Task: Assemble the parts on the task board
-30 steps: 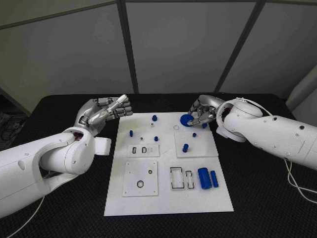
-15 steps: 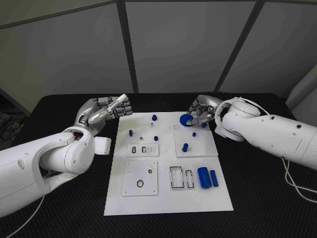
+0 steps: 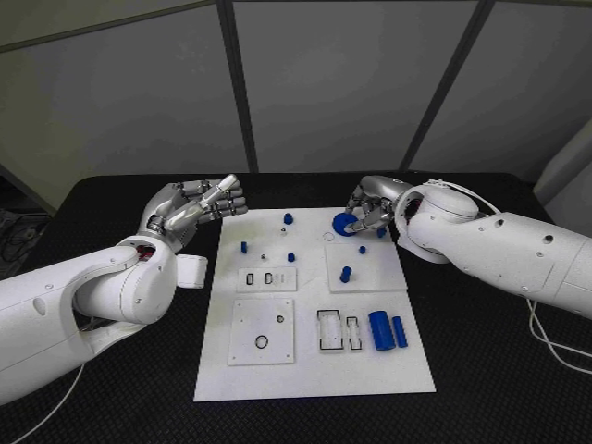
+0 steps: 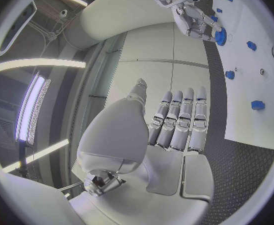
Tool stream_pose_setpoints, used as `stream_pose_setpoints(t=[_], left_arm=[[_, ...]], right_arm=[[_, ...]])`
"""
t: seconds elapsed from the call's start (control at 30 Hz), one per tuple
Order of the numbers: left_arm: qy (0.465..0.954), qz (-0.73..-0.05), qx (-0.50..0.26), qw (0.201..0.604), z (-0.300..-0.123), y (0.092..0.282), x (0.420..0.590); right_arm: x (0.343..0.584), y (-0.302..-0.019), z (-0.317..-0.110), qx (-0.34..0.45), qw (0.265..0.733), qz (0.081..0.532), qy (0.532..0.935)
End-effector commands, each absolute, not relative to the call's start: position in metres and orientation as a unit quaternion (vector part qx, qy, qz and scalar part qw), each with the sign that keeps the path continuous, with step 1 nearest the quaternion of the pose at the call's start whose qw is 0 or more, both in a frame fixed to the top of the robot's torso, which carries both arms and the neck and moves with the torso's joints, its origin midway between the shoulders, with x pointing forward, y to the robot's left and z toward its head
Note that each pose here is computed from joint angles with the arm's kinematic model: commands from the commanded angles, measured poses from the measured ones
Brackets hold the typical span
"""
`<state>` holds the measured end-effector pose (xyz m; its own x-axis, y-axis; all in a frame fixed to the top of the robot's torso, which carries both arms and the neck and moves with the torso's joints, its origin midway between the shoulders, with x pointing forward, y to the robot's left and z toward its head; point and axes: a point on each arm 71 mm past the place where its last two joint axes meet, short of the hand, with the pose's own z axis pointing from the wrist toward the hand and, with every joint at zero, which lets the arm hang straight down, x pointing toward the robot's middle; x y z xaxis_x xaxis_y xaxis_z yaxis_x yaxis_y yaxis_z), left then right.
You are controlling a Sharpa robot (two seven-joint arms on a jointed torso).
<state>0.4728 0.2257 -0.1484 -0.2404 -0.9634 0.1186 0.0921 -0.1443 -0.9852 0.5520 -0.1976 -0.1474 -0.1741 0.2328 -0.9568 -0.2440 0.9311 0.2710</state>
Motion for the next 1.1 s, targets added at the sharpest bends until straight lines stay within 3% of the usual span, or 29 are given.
stream_pose_setpoints(t=[0.03,0.57,0.83,1.1], left_arm=[[0.494,-0.619,-0.435,0.427,-0.147,0.225,0.473],[0.495,-0.619,-0.435,0.427,-0.147,0.225,0.473],[0.495,-0.619,-0.435,0.427,-0.147,0.226,0.472],[0.495,-0.62,-0.435,0.426,-0.147,0.225,0.472]], right_arm=[[0.551,-0.194,-0.143,-0.041,0.666,0.164,0.727],[0.536,-0.169,-0.128,-0.067,0.702,0.204,0.679],[0.523,-0.139,-0.118,-0.084,0.716,0.239,0.65],[0.523,-0.111,-0.119,-0.096,0.712,0.255,0.648]])
